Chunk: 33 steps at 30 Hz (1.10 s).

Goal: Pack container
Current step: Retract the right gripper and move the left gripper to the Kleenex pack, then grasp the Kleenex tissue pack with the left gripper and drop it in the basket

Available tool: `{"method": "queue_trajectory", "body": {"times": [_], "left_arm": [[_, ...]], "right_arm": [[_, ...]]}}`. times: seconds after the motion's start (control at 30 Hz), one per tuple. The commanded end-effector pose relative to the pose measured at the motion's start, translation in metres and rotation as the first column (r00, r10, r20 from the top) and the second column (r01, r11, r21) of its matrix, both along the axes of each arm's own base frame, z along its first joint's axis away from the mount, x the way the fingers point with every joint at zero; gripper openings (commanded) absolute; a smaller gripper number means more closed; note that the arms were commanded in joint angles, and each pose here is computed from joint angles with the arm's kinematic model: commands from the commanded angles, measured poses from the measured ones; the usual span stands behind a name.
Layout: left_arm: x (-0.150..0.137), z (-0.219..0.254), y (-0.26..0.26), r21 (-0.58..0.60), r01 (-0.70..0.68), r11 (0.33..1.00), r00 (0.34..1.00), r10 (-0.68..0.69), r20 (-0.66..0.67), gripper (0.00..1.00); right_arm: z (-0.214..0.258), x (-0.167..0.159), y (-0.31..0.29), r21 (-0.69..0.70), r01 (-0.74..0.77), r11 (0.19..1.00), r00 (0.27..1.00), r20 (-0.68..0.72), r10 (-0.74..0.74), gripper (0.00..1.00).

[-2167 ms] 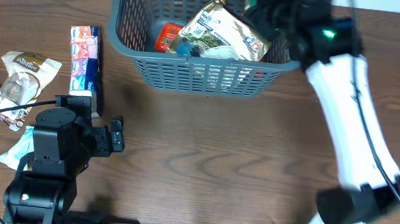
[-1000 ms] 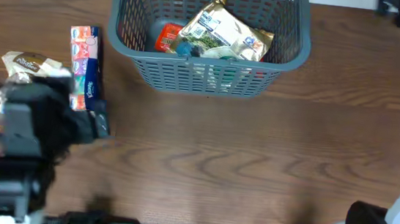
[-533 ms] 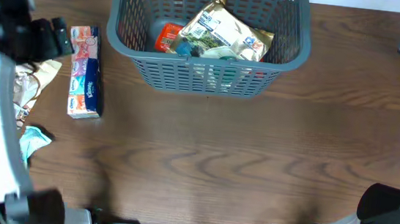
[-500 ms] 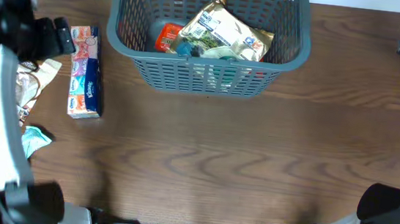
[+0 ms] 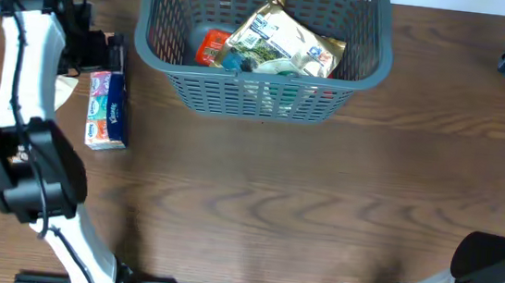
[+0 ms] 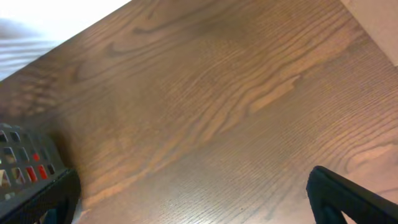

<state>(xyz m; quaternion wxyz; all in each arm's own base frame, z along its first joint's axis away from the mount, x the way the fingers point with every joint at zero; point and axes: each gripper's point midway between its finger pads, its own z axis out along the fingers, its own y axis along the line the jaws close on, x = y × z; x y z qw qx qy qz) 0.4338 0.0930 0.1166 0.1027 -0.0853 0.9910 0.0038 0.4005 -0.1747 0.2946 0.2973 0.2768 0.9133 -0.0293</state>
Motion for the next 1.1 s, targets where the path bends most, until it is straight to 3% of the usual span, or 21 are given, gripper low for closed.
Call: {"method": "queue_trajectory", "body": {"times": [0.0, 0.33, 0.53, 0.6, 0.7, 0.77, 0.8, 0.83, 1.07], "left_arm": [[0.005, -0.027, 0.004, 0.008, 0.059, 0.998, 0.997, -0.059, -0.046, 0.98], [0.003, -0.107, 0.003, -0.032, 0.098, 0.995, 0.977, -0.102, -0.186, 0.98], [-0.002, -0.121, 0.0, -0.045, 0.1, 0.994, 0.969, -0.108, -0.221, 1.0], [-0.005, -0.119, -0.001, -0.048, 0.101, 0.994, 0.966, -0.11, -0.232, 0.82], [-0.013, -0.108, -0.004, -0.056, 0.089, 0.994, 0.963, -0.1, -0.252, 0.37], [-0.017, -0.093, -0.007, -0.066, 0.065, 0.996, 0.966, -0.079, -0.247, 0.25], [-0.017, -0.085, -0.007, -0.065, 0.049, 0.997, 0.97, -0.063, -0.236, 0.12], [-0.018, -0.074, -0.007, -0.06, 0.032, 0.998, 0.974, -0.044, -0.222, 0.06], [-0.017, 0.047, -0.009, -0.031, -0.082, 0.996, 0.995, 0.083, 0.06, 0.06]], "right_arm": [[0.0, -0.002, -0.002, 0.002, 0.016, 1.0, 1.0, -0.001, -0.016, 0.99], [0.001, 0.0, -0.003, -0.001, 0.017, 1.0, 1.0, 0.008, -0.017, 0.99], [0.003, 0.002, -0.004, 0.003, 0.032, 0.999, 0.999, 0.024, -0.032, 0.99], [0.003, 0.002, -0.004, 0.002, 0.032, 0.999, 0.999, 0.025, -0.032, 0.99], [0.003, 0.002, -0.004, 0.002, 0.031, 1.0, 0.999, 0.026, -0.031, 0.99], [0.003, 0.002, -0.004, 0.002, 0.031, 1.0, 0.999, 0.026, -0.031, 0.99], [0.003, 0.002, -0.004, 0.002, 0.031, 1.0, 0.999, 0.026, -0.031, 0.99], [0.003, 0.003, -0.004, 0.001, 0.031, 1.0, 0.999, 0.027, -0.031, 0.99], [0.004, 0.003, -0.005, -0.022, -0.002, 1.0, 1.0, 0.02, 0.002, 0.99]]}}
